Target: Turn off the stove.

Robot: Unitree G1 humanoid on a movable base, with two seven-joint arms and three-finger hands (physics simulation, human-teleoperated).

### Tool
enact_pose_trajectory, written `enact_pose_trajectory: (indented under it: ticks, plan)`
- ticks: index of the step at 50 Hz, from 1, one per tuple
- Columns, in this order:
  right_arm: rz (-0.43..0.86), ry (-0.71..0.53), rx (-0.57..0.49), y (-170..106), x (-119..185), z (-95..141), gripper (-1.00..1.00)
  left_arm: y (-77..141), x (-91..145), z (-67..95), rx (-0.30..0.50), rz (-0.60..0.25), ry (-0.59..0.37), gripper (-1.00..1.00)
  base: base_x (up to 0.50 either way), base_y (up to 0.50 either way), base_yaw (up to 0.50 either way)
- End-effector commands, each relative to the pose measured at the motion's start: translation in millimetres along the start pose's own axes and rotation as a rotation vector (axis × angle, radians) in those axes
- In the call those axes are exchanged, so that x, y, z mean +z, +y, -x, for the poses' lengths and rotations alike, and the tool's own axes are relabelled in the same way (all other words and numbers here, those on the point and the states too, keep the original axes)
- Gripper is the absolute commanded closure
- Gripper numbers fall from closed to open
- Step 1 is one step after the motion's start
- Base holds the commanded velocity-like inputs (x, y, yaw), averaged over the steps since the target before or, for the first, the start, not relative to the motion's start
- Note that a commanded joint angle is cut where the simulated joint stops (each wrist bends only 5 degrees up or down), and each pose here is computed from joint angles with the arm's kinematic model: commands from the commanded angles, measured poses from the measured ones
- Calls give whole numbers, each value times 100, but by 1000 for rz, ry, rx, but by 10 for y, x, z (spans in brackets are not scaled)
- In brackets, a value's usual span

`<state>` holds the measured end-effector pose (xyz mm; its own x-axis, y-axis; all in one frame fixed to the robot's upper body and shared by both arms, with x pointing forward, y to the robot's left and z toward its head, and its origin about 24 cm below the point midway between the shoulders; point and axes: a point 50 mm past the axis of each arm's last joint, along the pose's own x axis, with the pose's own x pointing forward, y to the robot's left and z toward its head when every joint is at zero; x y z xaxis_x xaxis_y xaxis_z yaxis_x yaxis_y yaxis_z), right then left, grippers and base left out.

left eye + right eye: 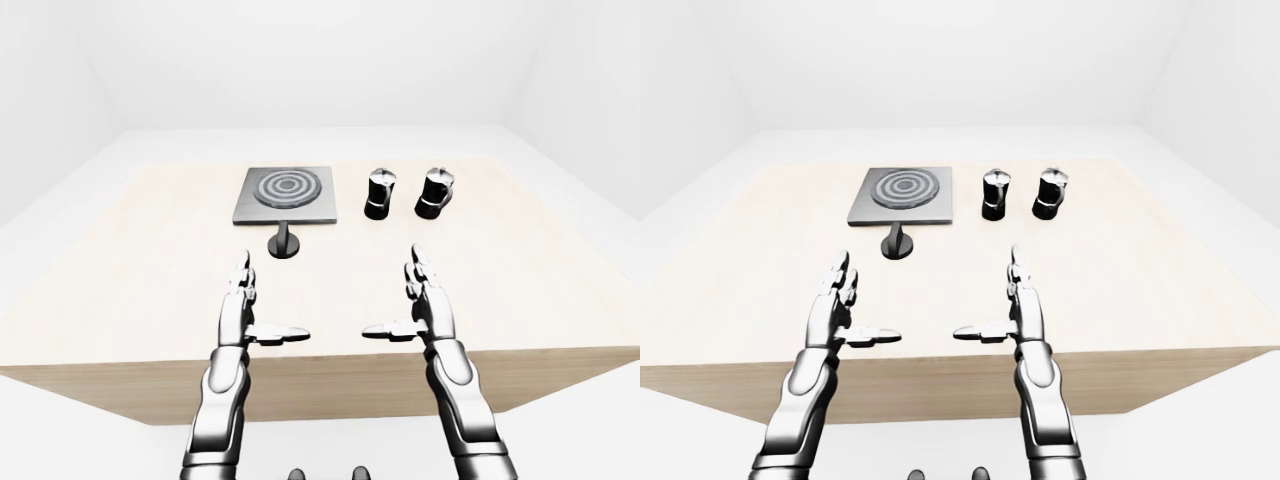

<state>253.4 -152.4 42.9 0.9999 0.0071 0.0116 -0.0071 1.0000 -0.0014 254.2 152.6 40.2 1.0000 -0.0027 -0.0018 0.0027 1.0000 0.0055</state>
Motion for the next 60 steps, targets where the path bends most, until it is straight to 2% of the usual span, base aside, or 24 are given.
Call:
enact_pose_trajectory:
  ticks: [1, 10, 35, 49, 60]
  plan:
    - [14, -20, 16, -51, 37, 11, -100, 53, -23, 5, -9, -14, 0, -100, 0, 0, 0]
    - [21, -3, 21, -39, 22, 8, -100, 57, -15, 10, -13, -3, -2, -100, 0, 2, 0]
    - [16, -3, 27, -39, 0, 1, -100, 46, -14, 26, -17, -18, -15, -100, 2, 35, 0]
    - [9, -7, 34, -32, 10, 10, -100, 45, -26, 17, -17, -17, -14, -100, 2, 12, 0]
    - [13, -5, 47, -15, 12, 13, -100, 45, -22, 21, -16, -17, -15, -100, 47, 0, 0]
